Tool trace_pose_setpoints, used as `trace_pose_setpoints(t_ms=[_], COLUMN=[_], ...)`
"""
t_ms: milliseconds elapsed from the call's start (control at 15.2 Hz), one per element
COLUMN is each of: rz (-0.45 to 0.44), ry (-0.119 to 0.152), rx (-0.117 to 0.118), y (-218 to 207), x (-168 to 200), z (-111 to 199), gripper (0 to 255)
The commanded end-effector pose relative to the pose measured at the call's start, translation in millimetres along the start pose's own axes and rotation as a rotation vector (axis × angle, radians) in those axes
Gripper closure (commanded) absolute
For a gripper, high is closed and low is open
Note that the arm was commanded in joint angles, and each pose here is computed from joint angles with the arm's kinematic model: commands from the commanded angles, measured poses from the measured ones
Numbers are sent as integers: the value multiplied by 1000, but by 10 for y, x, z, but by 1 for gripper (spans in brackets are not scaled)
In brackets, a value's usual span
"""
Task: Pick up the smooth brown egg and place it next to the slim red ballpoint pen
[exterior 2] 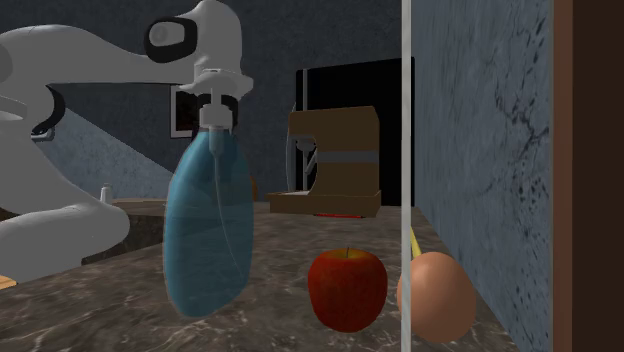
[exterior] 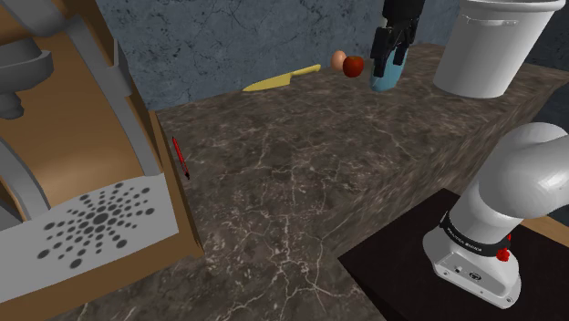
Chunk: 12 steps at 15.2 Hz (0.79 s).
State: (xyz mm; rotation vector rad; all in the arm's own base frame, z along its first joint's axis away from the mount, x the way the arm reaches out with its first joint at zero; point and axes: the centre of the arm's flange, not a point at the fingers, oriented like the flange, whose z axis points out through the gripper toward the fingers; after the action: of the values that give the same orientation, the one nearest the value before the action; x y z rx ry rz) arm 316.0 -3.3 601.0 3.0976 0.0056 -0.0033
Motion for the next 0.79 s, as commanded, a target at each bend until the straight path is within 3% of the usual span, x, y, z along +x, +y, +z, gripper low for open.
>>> trace_pose_setpoints(t_ms=[0,726], rz=[0,37], ry=[0,38], rx=[0,121], y=[0,1124], x=[0,1030], z=[0,197], gripper=[0,0])
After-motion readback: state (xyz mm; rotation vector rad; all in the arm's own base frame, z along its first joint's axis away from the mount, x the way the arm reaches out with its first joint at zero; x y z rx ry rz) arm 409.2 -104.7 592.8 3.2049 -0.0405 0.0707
